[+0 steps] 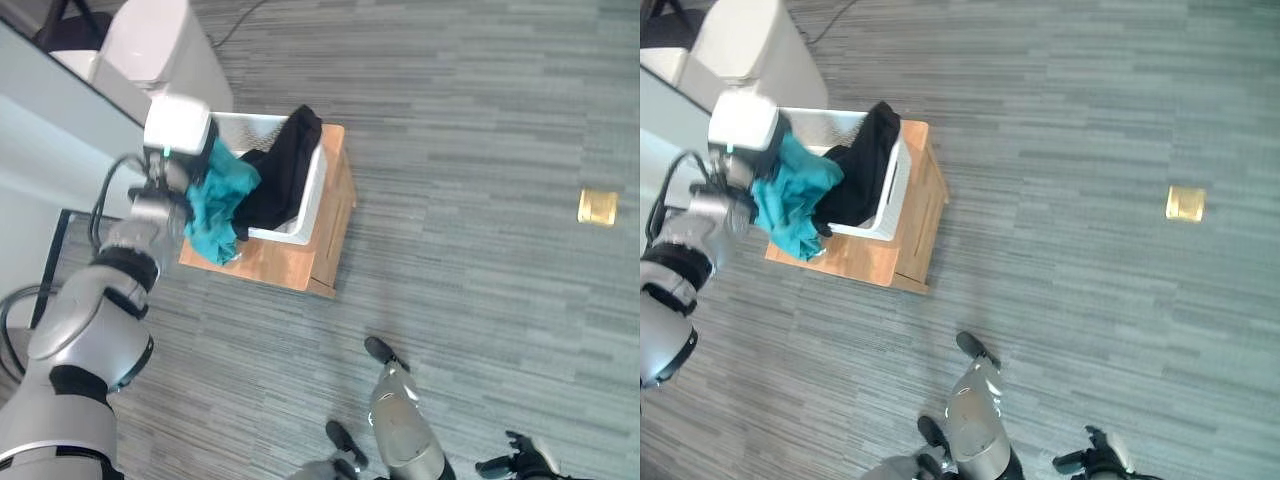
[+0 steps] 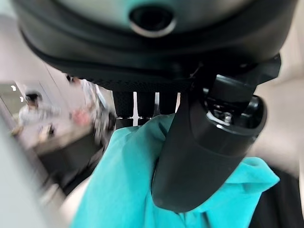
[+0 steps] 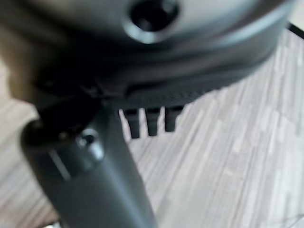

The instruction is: Pick up bed clothes into laundry basket.

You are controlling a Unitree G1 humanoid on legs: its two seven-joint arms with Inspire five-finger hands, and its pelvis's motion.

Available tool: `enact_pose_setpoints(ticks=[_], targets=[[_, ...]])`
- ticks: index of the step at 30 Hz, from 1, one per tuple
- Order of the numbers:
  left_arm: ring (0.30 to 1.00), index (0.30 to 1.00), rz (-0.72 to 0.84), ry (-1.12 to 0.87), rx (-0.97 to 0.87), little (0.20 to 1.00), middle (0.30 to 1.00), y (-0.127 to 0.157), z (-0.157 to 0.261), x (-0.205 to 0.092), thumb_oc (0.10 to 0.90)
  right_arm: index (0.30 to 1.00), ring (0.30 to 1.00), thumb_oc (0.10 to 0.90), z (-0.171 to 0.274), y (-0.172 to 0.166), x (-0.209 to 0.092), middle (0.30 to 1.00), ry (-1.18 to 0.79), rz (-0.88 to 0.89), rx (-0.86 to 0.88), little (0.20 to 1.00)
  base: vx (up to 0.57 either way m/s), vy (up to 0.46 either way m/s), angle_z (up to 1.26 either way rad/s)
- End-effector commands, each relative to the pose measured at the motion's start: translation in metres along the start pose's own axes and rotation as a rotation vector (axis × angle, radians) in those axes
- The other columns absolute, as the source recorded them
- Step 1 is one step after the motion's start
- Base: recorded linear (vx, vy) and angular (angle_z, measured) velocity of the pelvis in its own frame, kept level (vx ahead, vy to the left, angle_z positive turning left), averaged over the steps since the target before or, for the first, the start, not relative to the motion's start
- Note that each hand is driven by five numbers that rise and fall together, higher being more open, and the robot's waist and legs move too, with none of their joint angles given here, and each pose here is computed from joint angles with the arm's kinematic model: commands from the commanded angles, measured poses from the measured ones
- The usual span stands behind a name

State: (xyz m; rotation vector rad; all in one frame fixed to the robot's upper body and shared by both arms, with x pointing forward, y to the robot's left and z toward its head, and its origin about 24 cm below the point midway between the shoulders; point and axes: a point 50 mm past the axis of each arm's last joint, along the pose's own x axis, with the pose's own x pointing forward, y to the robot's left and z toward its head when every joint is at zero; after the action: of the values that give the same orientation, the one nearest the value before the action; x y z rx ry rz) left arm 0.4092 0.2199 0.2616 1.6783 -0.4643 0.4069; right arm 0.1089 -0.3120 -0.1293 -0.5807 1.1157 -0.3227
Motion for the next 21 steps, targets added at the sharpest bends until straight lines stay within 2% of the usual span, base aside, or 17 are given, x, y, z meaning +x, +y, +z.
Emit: enact_pose_setpoints(ticks=[1,3,6,9,13,16,18,21], targets=[[0.3,0.3,0.266,0.161,-0.003,0.3,0.3,0.064,-0.037,0.021,0.4,0.9,0.9,0.8,-0.067,-0.019,-0.013,0.9,0.185,-0.027,-0.12,0.9,0.12,0.053,-0.52],[0.3,0.3,0.287,0.145,-0.009,0.3,0.3,0.068,-0.032,0.022,0.4,0.9,0.9,0.8,-0.067,-0.012,-0.014,0.9,0.197,0.001,-0.139,0.9,0.09,0.066,-0.6],[0.3,0.3,0.257,0.145,-0.054,0.3,0.3,0.057,-0.026,0.019,0.4,0.9,0.9,0.8,-0.075,-0.006,-0.017,0.9,0.235,0.024,-0.138,0.9,0.1,0.085,-0.33],[0.3,0.3,0.232,0.127,-0.086,0.3,0.3,0.048,-0.015,0.019,0.4,0.9,0.9,0.8,-0.082,-0.001,-0.021,0.9,0.265,0.032,-0.126,0.9,0.07,-0.022,0.43],[0.3,0.3,0.255,0.119,-0.126,0.3,0.3,0.057,-0.009,0.023,0.4,0.9,0.9,0.8,-0.08,0.008,-0.021,0.9,0.26,0.064,-0.145,0.9,-0.01,-0.048,0.25],[0.3,0.3,0.276,0.143,-0.189,0.3,0.3,0.053,-0.019,0.014,0.4,0.9,0.9,0.8,-0.077,0.022,-0.024,0.9,0.244,0.104,-0.19,0.9,0.09,-0.104,0.3],[0.3,0.3,0.263,0.123,-0.109,0.3,0.3,0.053,-0.022,0.014,0.4,0.9,0.9,0.8,-0.092,0.02,-0.029,0.9,0.274,0.112,-0.233,0.9,0.14,-0.042,0.49],[0.3,0.3,0.2,0.205,-0.13,0.3,0.3,0.038,-0.048,0.0,0.4,0.9,0.9,0.8,-0.081,0.016,-0.024,0.9,0.249,0.097,-0.217,0.9,-0.02,-0.138,0.3]])
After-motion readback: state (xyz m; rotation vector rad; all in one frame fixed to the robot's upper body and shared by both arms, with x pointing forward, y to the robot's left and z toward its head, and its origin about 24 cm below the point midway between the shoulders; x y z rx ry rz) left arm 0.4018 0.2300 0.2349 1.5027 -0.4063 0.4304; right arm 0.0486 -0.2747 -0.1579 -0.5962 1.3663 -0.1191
